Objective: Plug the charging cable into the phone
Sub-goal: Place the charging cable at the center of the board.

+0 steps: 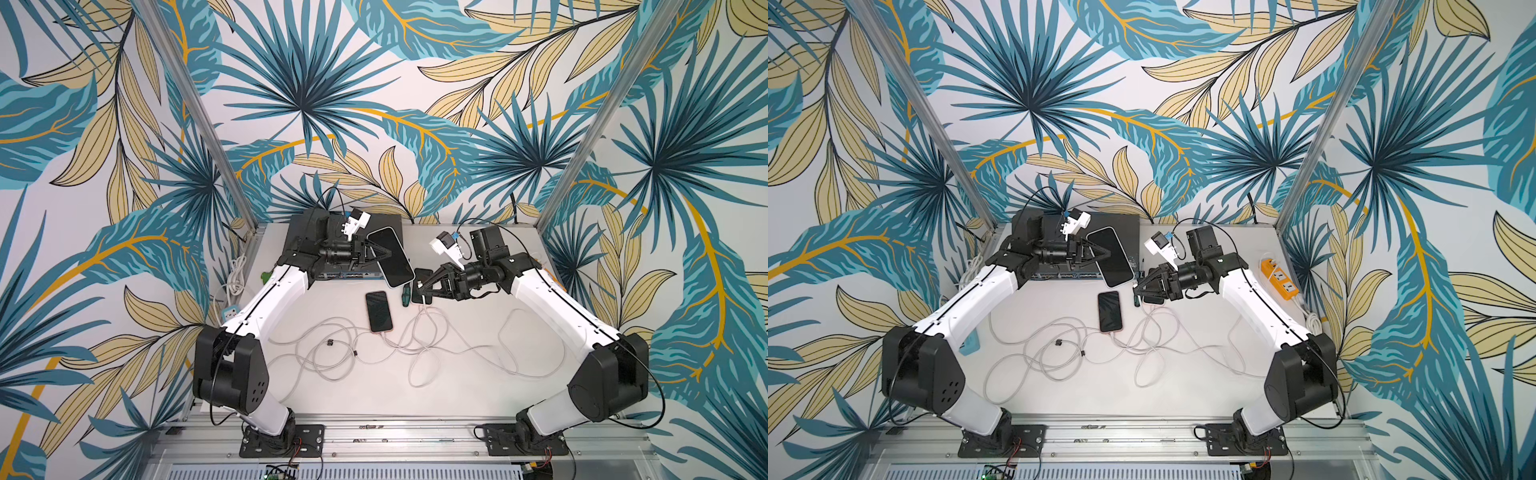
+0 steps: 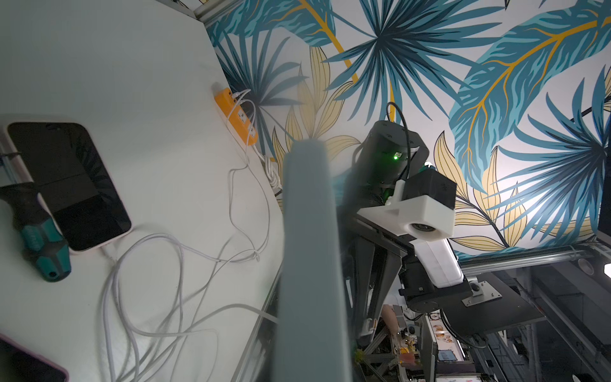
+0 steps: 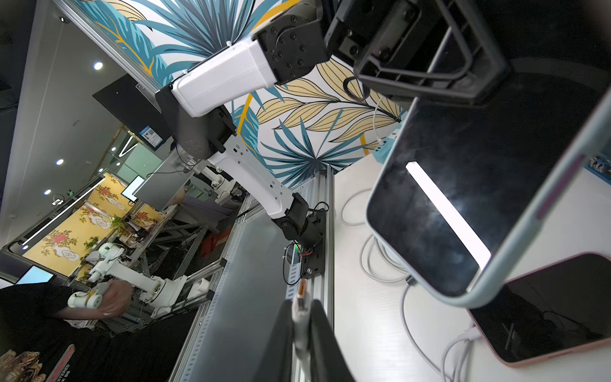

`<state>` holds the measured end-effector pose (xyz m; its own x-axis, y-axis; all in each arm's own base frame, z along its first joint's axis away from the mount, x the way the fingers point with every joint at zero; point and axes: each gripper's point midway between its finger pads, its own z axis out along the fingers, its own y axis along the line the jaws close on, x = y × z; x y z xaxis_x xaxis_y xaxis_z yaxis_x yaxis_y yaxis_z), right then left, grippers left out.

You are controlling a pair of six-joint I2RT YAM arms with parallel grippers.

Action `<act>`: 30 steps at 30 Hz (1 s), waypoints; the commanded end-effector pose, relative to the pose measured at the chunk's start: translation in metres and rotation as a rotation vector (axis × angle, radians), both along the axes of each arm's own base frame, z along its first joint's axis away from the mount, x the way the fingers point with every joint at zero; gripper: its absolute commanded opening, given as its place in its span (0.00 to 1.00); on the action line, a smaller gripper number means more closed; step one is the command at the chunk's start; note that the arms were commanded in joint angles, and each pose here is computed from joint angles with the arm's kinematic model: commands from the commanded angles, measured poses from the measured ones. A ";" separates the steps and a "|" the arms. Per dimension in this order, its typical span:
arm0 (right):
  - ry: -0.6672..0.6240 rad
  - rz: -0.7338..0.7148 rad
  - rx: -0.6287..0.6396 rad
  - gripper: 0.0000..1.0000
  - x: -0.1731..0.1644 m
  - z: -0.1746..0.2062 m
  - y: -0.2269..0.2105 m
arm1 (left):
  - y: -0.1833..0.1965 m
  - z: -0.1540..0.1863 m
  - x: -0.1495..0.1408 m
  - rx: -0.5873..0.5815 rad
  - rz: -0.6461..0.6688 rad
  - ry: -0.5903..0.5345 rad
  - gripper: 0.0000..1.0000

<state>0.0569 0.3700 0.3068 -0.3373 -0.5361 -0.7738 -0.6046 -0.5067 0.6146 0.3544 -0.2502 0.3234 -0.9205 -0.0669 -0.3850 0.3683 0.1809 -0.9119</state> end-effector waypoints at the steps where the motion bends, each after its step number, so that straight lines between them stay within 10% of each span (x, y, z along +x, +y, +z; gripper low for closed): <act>1: -0.042 -0.098 -0.083 0.14 0.008 -0.015 0.001 | 0.009 0.032 -0.006 -0.029 0.049 -0.118 0.00; 13: -0.642 -1.298 -0.994 0.15 0.194 -0.138 -0.106 | 0.037 0.010 -0.009 0.056 0.157 -0.103 0.00; 21: -0.575 -1.142 -0.704 0.37 0.164 -0.137 -0.070 | 0.037 0.005 -0.013 0.046 0.155 -0.101 0.00; 26: -0.599 -1.081 -1.080 0.37 0.170 -0.182 -0.097 | 0.037 -0.002 -0.014 0.046 0.149 -0.093 0.00; 30: -0.531 -1.094 -1.114 0.42 0.170 -0.199 -0.090 | 0.037 -0.007 -0.015 0.049 0.143 -0.085 0.00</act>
<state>0.2371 0.2966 0.1256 -0.6891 -0.5852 -0.4274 -0.6441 0.7649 -0.0089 0.3470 -0.2146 0.2953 -0.9054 -0.1848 -0.3822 0.3173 0.3036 -0.8984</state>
